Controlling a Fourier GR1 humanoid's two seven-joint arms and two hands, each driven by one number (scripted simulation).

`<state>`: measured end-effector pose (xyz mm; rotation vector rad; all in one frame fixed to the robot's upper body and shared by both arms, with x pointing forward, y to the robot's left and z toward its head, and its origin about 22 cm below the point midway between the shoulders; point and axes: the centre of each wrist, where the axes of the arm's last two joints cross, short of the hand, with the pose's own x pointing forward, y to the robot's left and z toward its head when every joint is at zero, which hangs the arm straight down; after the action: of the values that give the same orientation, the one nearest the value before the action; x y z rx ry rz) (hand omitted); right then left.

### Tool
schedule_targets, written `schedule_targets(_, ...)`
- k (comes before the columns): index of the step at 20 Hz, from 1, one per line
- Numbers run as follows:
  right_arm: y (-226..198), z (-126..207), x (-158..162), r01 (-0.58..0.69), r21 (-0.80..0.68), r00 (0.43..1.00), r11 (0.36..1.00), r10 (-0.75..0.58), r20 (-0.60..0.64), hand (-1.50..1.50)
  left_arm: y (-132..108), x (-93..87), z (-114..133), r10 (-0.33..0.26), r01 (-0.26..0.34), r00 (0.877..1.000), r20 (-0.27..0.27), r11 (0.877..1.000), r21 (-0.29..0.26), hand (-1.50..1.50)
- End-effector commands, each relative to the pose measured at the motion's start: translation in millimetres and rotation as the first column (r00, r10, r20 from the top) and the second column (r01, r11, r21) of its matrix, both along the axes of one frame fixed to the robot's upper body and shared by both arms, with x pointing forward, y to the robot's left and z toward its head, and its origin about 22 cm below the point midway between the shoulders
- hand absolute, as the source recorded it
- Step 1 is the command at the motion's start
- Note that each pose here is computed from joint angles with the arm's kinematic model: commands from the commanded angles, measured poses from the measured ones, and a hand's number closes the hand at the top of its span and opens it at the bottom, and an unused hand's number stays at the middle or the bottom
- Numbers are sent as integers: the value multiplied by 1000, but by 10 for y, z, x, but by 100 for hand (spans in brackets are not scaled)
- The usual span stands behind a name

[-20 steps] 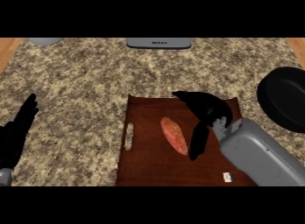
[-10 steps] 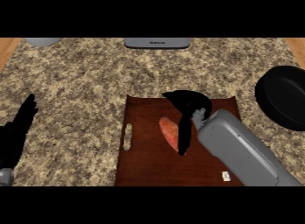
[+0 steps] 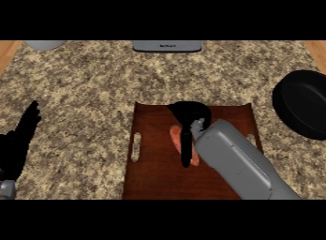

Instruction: Pick the sweet potato from the tray and place it in the pot

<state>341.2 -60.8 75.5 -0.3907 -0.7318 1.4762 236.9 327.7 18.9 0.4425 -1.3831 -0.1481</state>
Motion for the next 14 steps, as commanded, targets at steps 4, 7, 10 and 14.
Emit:
schedule_targets(4,97,-203,-62,25,-52,999,998,-27,-29,-150,-160,101,-138,-6,6,1000,-4,1000,-16,0)
schedule_targets(7,-19,-254,0,26,-94,999,995,-29,-40,-150,-65,-21,165,-2,2,1000,-4,1000,5,0)
schedule_targets(10,60,-407,3,15,-84,1000,996,-17,-14,-150,55,116,78,-6,6,1000,3,1000,-13,0)
schedule_targets(14,32,-510,-35,22,-71,999,997,-25,-32,-150,0,-190,-13,-1,1,1000,13,1000,2,0)
